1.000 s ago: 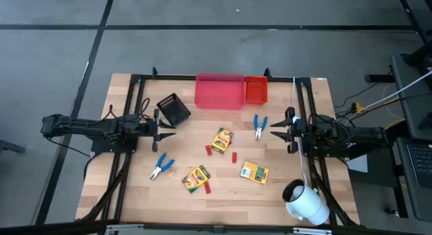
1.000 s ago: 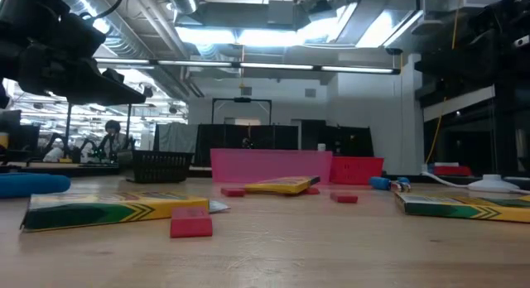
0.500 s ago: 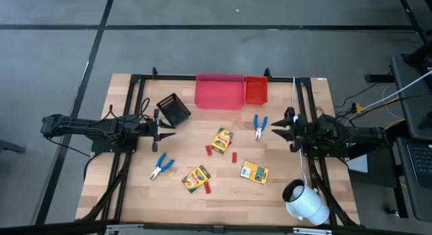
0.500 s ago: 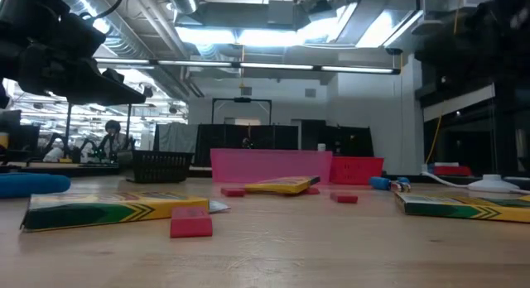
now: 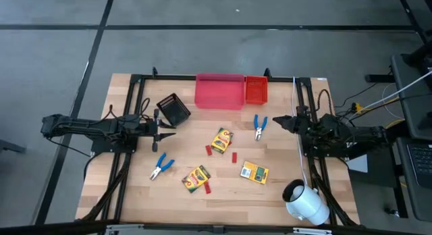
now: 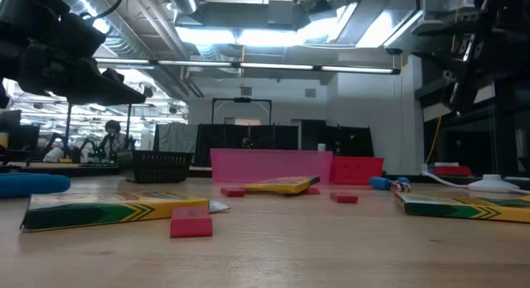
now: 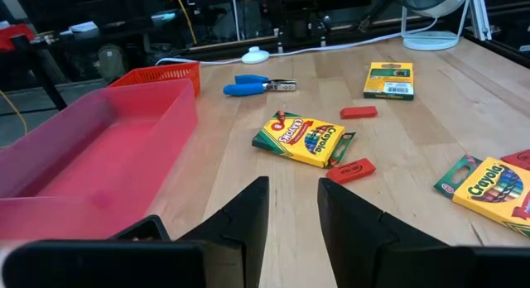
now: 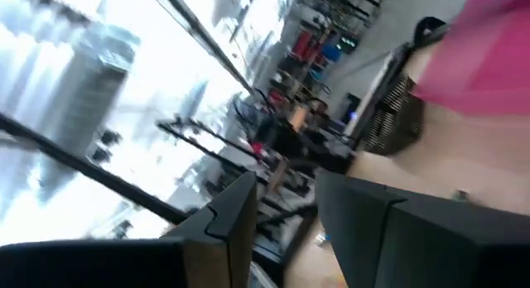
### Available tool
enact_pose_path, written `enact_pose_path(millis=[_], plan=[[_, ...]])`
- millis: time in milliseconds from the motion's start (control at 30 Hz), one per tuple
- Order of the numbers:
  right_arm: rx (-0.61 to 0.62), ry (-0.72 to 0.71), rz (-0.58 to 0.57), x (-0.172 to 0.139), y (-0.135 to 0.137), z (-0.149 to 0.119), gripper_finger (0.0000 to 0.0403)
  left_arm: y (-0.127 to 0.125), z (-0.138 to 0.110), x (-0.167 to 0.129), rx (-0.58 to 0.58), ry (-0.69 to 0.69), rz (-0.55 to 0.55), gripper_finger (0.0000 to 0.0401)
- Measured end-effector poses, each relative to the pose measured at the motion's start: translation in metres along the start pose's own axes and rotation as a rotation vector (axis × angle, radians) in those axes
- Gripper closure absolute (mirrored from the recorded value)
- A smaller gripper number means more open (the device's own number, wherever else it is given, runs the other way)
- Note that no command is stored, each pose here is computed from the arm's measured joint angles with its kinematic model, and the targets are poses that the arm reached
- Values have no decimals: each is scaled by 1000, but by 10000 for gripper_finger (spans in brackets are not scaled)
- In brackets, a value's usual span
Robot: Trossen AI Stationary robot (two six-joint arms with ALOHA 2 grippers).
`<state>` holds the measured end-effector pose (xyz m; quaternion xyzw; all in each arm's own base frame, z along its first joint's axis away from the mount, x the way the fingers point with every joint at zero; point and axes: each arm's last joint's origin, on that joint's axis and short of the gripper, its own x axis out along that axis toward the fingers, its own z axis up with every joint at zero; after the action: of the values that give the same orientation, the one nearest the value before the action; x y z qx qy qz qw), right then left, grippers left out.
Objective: Pick & Place School Supplies
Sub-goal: Put the yellow crayon box into the red bin
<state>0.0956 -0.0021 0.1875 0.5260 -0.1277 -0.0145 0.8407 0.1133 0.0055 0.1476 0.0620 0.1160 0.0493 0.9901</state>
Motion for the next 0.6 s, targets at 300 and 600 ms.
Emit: enact_pose_path(millis=[300,600], plan=[[66,-129,191,-3,21,9,272,-1,12,-1,-671,-109,-102,297],[-40,-177,258,-4,30,10,272,10,47,-13,-1148,-548,-129,297]])
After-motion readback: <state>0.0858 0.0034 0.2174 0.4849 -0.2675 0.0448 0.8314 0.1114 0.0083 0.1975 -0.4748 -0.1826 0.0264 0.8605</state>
